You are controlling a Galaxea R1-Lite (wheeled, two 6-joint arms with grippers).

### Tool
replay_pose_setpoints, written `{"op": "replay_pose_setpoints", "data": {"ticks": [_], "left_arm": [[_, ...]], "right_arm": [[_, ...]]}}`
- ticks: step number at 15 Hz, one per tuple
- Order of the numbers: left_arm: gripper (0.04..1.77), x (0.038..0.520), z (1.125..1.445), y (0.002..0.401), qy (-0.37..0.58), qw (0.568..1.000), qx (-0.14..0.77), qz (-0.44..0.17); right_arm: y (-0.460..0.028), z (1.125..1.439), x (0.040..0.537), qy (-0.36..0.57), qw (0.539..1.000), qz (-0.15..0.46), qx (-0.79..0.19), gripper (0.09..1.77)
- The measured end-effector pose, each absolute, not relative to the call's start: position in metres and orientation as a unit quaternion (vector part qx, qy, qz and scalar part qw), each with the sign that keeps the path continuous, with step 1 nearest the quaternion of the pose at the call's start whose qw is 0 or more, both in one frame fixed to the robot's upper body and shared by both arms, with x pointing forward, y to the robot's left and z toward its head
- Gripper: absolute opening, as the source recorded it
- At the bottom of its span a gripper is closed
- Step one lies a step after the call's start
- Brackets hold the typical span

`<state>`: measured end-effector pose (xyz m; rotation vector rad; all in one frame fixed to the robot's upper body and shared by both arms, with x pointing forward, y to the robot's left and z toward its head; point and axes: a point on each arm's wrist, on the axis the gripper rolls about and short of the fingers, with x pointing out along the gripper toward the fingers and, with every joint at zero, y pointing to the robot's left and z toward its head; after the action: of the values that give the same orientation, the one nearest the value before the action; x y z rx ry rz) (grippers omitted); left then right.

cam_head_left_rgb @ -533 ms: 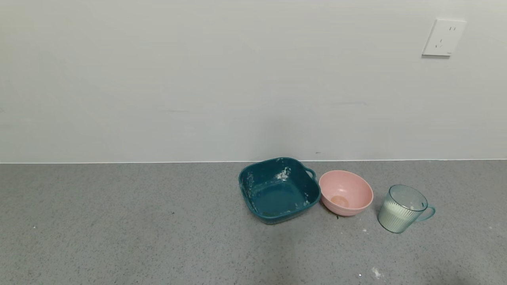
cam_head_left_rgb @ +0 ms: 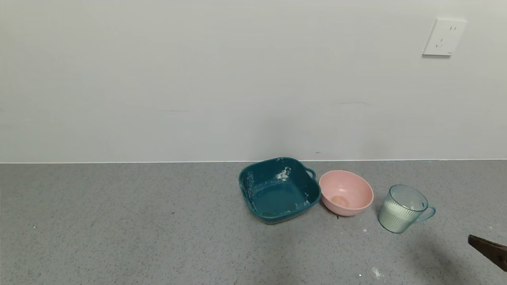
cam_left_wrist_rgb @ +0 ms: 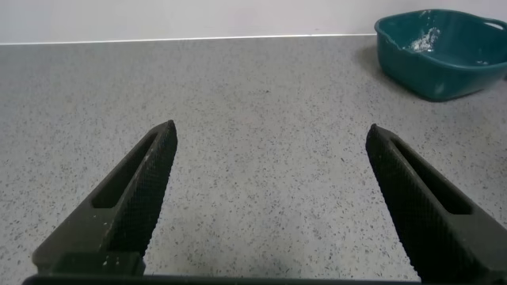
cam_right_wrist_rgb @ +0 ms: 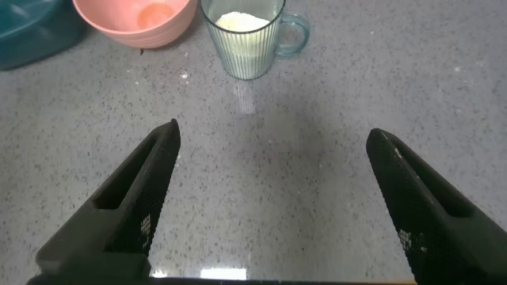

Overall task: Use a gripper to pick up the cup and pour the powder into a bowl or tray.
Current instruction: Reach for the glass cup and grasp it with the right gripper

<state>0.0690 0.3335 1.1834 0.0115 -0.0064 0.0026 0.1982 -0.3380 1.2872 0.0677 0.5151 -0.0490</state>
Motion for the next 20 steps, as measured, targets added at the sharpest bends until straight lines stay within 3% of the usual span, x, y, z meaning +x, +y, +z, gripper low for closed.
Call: {"op": "replay_pose_setpoints", "data": {"ticks": [12,20], "left_arm": [[1.72,0.069,1.183,0.333,-0.003,1.0,0.006,0.001],[1.72,0.069,1.183,0.334,-0.003,1.0,0.005,0.001]], "right_arm": [[-0.338,1.24,0.284,0.327,0.944,-0.004,0.038,1.71],[-0.338,1.22,0.311,0.313,0.948,0.015,0.045,1.71]]}}
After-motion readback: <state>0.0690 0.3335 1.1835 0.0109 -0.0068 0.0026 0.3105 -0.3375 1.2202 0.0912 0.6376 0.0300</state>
